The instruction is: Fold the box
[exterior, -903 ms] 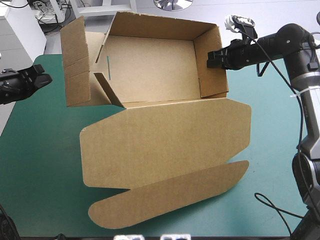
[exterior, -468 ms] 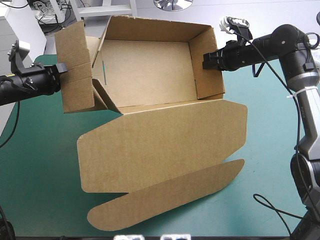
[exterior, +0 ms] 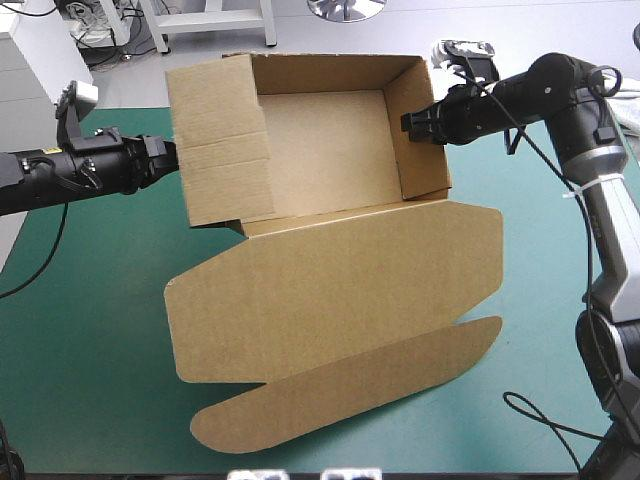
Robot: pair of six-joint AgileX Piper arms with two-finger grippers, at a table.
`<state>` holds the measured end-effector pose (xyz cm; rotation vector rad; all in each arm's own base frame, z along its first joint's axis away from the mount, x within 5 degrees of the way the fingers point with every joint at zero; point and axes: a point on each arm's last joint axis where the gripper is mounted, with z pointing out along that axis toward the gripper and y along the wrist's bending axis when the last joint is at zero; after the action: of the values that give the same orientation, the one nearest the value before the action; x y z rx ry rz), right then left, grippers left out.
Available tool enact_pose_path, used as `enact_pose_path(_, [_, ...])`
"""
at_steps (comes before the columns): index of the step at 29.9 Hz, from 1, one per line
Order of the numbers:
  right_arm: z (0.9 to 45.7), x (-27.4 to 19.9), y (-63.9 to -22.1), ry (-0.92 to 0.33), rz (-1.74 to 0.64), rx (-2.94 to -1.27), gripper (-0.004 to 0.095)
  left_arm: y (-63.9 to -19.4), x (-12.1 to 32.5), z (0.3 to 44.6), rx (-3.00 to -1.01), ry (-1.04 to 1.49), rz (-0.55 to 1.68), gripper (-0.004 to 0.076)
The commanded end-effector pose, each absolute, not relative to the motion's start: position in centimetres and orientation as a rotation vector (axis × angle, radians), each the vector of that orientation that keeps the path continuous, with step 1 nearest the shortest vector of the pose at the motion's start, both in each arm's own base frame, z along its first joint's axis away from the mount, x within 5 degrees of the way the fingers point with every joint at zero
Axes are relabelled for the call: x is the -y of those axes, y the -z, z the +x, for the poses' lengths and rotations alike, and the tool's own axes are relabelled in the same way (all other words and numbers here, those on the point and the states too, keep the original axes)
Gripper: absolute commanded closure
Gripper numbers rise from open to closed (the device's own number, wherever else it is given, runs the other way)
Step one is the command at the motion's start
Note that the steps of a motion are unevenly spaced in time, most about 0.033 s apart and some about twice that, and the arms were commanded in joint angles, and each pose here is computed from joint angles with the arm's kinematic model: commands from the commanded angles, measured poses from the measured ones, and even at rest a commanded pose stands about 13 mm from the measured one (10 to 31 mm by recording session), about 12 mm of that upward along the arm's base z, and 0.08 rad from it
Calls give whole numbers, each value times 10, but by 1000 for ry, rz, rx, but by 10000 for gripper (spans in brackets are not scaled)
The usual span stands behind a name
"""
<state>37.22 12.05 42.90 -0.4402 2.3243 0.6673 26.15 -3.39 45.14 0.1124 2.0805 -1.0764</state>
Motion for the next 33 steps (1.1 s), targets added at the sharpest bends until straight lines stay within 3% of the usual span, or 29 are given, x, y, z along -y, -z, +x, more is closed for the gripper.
enact_pose_path(1, [355,-126,-468,-710,-403,-2144,921,-472,45,248,-1983,1124,163,734])
enact_pose_path(13, [355,-139,-466,-599,-411,-2132,921,-471,56,246,-1997,1140,211,734])
enact_pose_path(24, [353,-151,-470,-629,-420,-2084,921,-467,54,249,-2027,1104,211,722])
enact_pose_path(27, [352,-154,-470,-623,-427,-2081,921,-467,54,249,-2027,1104,211,657])
enact_pose_path(33, [352,-153,-470,-612,-426,-2081,921,-467,54,249,-2027,1104,211,408])
